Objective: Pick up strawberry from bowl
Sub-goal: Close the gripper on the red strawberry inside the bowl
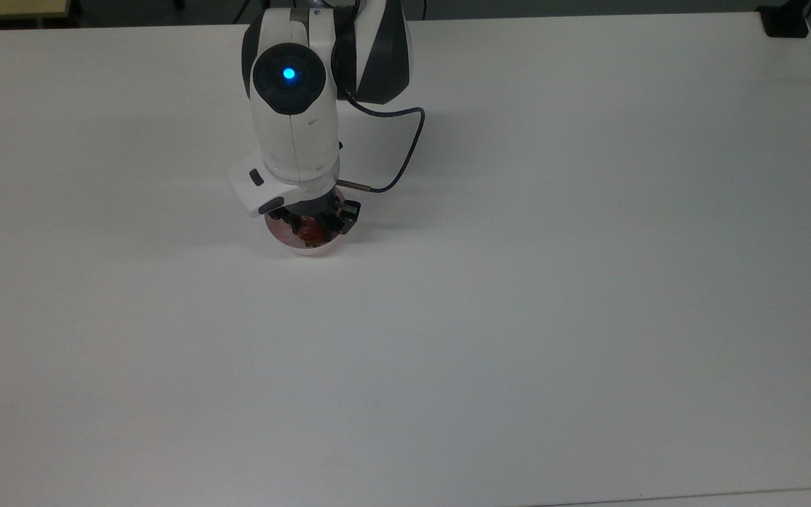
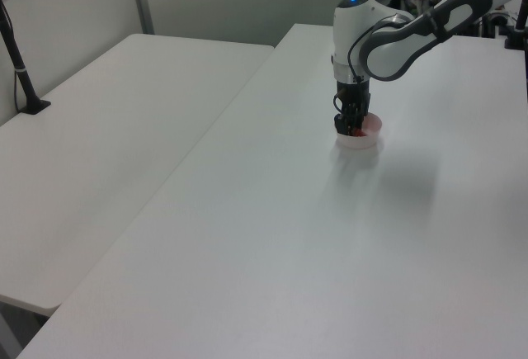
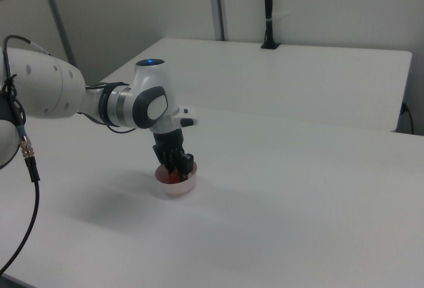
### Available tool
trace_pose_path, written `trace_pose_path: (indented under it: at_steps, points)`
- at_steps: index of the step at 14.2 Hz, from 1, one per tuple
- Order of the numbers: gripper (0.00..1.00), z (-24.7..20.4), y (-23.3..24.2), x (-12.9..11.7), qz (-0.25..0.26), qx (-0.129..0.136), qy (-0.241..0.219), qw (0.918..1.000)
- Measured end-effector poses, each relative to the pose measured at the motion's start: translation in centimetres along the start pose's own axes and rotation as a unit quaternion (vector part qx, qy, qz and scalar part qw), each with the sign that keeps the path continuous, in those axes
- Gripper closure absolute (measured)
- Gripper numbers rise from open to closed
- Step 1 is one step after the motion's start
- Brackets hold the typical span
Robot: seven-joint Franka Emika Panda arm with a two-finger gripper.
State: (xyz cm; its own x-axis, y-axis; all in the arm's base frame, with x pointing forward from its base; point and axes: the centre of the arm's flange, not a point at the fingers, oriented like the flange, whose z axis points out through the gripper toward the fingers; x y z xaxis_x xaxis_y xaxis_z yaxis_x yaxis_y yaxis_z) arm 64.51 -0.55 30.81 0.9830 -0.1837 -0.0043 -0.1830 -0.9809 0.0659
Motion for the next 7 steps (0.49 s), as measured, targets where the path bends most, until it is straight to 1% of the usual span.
trace_pose_path:
  at_steps: [1, 2, 3, 7]
  points:
    - [0.52, -0.01, 0.0, 0.0, 0.0, 0.0, 0.0, 1.0]
    - [0.57, -0.11, -0.01, 0.05, 0.0, 0.0, 0.001, 1.0]
    - [0.59, -0.11, 0.02, 0.06, 0.001, 0.0, 0.001, 1.0]
    - [0.6, -0.14, 0.05, 0.09, 0.003, 0.0, 0.002, 1.0]
